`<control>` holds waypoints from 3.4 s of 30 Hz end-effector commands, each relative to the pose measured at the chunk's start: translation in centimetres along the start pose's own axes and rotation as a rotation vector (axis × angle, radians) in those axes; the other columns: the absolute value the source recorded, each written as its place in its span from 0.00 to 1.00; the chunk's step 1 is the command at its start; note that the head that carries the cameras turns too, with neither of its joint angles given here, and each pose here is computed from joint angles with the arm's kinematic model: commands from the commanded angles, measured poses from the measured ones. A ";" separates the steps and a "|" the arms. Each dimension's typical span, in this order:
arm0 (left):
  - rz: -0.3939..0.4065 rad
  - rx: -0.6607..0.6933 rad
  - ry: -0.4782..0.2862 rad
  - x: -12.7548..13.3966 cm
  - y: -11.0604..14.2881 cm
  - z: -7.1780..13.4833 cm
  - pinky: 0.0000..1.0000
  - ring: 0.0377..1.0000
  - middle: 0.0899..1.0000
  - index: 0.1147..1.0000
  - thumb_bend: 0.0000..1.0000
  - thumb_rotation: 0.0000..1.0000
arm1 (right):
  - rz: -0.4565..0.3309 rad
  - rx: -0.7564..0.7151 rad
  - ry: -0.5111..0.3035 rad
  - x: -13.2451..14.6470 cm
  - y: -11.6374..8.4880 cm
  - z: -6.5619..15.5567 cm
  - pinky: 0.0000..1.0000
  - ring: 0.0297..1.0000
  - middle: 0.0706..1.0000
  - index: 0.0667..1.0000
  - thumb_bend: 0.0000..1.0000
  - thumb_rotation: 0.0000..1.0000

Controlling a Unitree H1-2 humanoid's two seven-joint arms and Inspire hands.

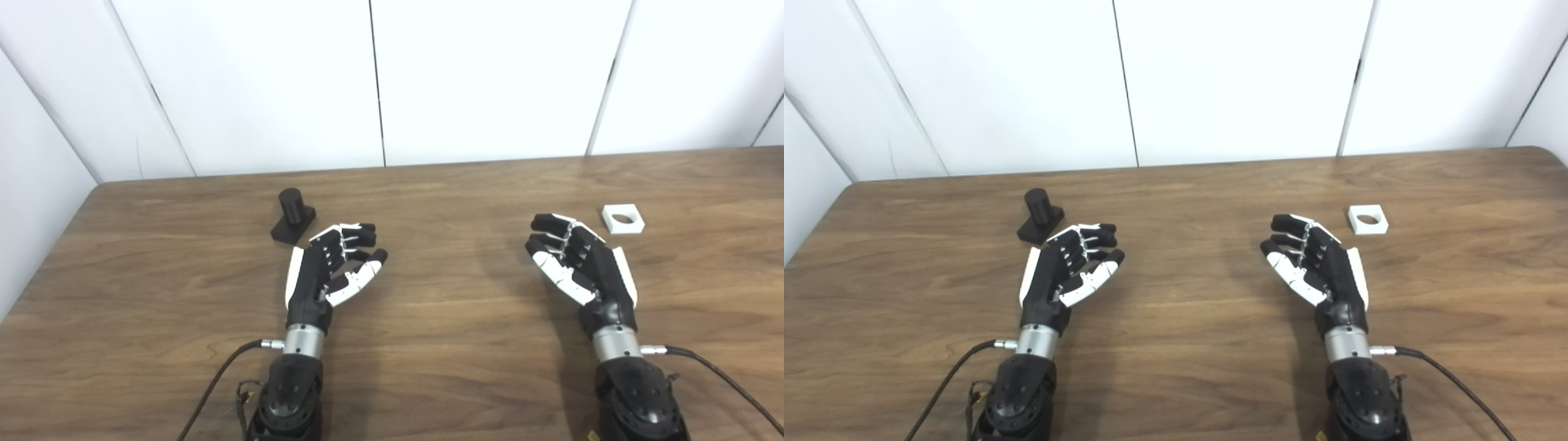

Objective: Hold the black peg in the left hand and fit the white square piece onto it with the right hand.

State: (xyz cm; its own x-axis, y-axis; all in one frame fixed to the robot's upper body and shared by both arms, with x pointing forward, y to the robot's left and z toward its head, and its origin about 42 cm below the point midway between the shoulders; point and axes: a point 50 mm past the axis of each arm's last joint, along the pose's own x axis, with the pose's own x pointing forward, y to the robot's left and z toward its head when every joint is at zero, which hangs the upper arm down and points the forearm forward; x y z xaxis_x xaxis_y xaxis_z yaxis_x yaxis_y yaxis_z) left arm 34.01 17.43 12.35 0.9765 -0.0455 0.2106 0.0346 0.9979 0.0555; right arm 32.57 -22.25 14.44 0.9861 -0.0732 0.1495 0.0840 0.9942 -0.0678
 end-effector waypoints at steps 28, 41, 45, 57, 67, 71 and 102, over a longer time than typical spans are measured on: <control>-0.007 0.015 -0.093 1.4 -1.6 1.0 0.53 0.64 0.68 0.44 0.50 0.08 | 0.013 0.006 -0.128 1.3 -1.8 0.9 0.58 0.67 0.68 0.66 0.55 0.27; -0.005 0.117 -0.119 1.9 0.1 2.6 0.60 0.70 0.74 0.70 0.53 0.24 | 0.007 0.000 -0.117 1.2 -1.9 1.1 0.60 0.67 0.69 0.66 0.55 0.30; -0.002 0.207 -0.122 2.4 0.7 3.5 0.60 0.71 0.74 0.69 0.54 0.21 | 0.005 0.000 -0.116 1.3 -2.2 1.0 0.59 0.67 0.69 0.66 0.54 0.29; 0.077 0.487 -0.152 4.6 2.9 6.6 0.72 0.79 0.79 0.73 0.58 0.27 | 0.000 0.006 -0.111 1.6 -2.2 1.1 0.58 0.67 0.69 0.67 0.54 0.26; 0.115 0.640 -0.223 6.5 5.1 9.0 0.69 0.78 0.79 0.74 0.59 0.26 | 0.005 0.012 -0.109 1.5 -2.3 0.9 0.58 0.66 0.69 0.66 0.53 0.24; 0.139 0.695 -0.247 7.1 5.5 9.7 0.68 0.78 0.79 0.73 0.60 0.26 | 0.002 0.019 -0.108 1.5 -2.4 0.8 0.58 0.65 0.68 0.66 0.53 0.24; 0.287 1.376 0.020 12.4 7.8 10.6 0.74 0.87 0.87 0.67 0.79 0.45 | -0.001 0.013 -0.093 1.0 -2.7 0.6 0.60 0.66 0.69 0.66 0.50 0.22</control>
State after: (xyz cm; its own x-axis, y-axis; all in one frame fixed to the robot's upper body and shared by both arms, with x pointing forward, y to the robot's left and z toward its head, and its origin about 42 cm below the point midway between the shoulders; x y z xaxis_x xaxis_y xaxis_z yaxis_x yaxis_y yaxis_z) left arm 42.89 23.88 22.28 0.9439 0.1498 0.2944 -0.3179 0.1690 0.9330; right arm 32.87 -24.95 14.12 0.9801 -0.0732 0.1843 0.0849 0.9948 -0.0565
